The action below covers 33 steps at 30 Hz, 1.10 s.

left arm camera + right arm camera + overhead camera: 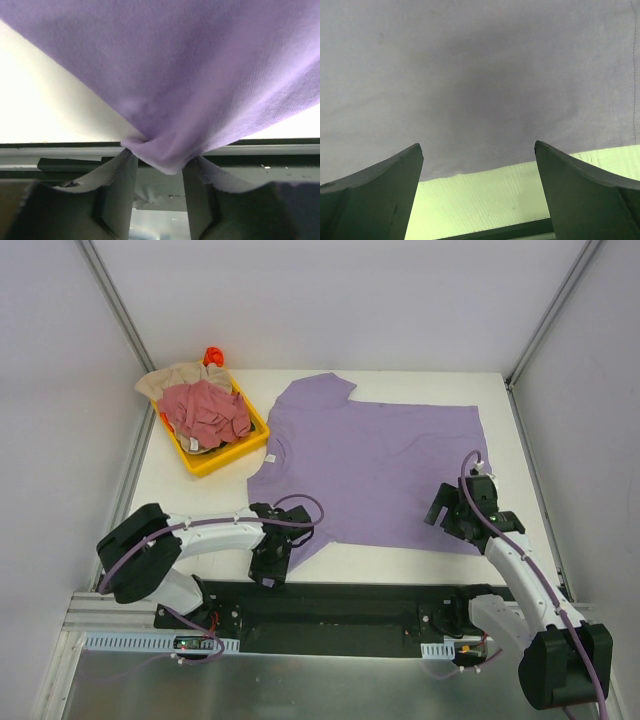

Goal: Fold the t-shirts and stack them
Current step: Flatten out the tshirt

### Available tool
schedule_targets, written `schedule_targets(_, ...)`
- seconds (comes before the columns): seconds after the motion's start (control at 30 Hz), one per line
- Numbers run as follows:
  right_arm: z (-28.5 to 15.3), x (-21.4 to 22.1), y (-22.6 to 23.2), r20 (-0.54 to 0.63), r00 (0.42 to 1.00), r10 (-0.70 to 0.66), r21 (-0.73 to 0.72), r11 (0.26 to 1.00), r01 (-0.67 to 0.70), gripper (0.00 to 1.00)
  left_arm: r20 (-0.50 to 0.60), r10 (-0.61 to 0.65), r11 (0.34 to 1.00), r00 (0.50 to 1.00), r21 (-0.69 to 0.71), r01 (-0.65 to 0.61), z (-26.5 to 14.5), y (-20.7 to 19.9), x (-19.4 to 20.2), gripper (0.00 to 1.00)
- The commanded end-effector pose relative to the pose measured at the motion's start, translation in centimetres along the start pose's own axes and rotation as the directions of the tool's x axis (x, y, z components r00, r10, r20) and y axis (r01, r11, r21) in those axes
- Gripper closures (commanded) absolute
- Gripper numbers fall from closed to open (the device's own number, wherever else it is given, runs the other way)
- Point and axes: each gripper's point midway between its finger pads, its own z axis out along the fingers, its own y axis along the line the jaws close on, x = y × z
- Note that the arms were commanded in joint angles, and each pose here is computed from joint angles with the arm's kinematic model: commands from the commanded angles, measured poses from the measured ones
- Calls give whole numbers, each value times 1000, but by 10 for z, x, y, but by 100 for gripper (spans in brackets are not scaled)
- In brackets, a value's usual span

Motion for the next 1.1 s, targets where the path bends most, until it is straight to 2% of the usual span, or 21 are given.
schedule_targets(0.0,-1,-3,1,21,1000,-2,-1,1000,2,4,39,5,999,999,-37,-3,-7,-6,-16,73)
schedule_targets(0.07,-1,-5,1,23,1000,-3,-1,1000,3,4,51,17,1000,999,-14,-17,-14,-11,-21,92)
schedule_targets(0.17,-3,-5,1,19,1000,-10,2,1000,10,4,82,38,999,996,14,-40,-32,-17,-26,100)
schedule_targets(0.37,-4,-9,2,35,999,-10,-4,1000,10,4,211,87,986,974,119,-114,-76,-38,-62,100)
schedule_targets(0.5,-1,-13,9,44,999,-8,-34,999,10,4,302,-4,986,953,161,-47,-100,-43,-122,100)
schedule_targets(0.63,3,-16,13,35,999,-26,-36,999,27,4,333,-51,972,941,234,-30,-108,-58,-181,98)
schedule_targets(0.77,8,-20,10,14,998,-53,2,999,53,4,334,-49,968,941,250,-38,-106,-70,-228,87)
schedule_targets(0.9,11,-21,9,-1,998,-60,23,998,60,4,325,-82,963,942,271,-10,-103,-68,-261,54)
schedule_targets(0.97,12,-20,8,-8,998,-62,27,998,62,4,317,-99,954,943,301,-1,-107,-66,-266,41)
schedule_targets(1.07,10,-20,5,-2,998,-69,36,997,69,4,319,-101,947,942,321,-7,-114,-64,-258,30)
